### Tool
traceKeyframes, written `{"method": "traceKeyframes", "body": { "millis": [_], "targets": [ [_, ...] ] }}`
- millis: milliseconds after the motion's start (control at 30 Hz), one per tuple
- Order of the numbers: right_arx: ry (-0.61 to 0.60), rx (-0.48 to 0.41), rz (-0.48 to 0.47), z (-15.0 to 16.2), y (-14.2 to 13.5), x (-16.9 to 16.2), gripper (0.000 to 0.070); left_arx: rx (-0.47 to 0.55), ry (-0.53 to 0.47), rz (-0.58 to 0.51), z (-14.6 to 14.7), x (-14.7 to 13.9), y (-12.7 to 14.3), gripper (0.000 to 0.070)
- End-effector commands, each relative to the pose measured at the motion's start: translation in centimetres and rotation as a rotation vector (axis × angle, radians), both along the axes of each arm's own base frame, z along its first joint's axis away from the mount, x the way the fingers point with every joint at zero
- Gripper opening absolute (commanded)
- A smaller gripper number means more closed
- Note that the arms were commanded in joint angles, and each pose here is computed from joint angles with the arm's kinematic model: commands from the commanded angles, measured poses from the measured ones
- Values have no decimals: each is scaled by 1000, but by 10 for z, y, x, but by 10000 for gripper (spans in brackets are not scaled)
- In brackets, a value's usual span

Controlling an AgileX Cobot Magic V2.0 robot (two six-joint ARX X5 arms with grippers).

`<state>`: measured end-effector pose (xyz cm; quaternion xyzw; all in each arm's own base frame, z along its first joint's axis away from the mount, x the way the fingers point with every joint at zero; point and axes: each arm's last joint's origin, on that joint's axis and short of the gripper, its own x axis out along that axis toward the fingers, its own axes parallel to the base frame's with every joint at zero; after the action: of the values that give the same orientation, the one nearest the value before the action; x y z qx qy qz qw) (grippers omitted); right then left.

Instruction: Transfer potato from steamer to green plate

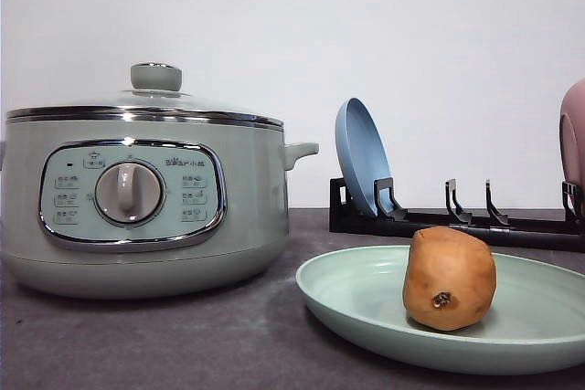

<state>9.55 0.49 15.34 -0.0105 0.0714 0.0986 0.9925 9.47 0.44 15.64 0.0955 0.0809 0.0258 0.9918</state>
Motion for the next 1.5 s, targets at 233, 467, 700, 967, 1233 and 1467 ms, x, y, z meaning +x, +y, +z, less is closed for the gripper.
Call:
{"method": "traceKeyframes", "body": {
  "millis": [233, 467, 700, 967, 1233, 1467],
  "targets": [
    [4, 11, 2, -1, 0, 0, 0, -3, 22, 6, -7, 1, 0, 3],
    [4, 11, 2, -1, 0, 0, 0, -3, 22, 6, -7, 1, 0, 3],
    [4, 11, 2, -1, 0, 0, 0, -3, 22, 6, -7, 1, 0, 3],
    [4, 11, 2, -1, 0, 0, 0, -3, 22, 6, -7, 1, 0, 3],
    [4, 11, 2, -1, 0, 0, 0, -3, 22, 6, -7, 1, 0, 3],
    [4, 11, 2, -1, 0, 0, 0, -3, 22, 6, -7, 1, 0, 3]
  ]
}}
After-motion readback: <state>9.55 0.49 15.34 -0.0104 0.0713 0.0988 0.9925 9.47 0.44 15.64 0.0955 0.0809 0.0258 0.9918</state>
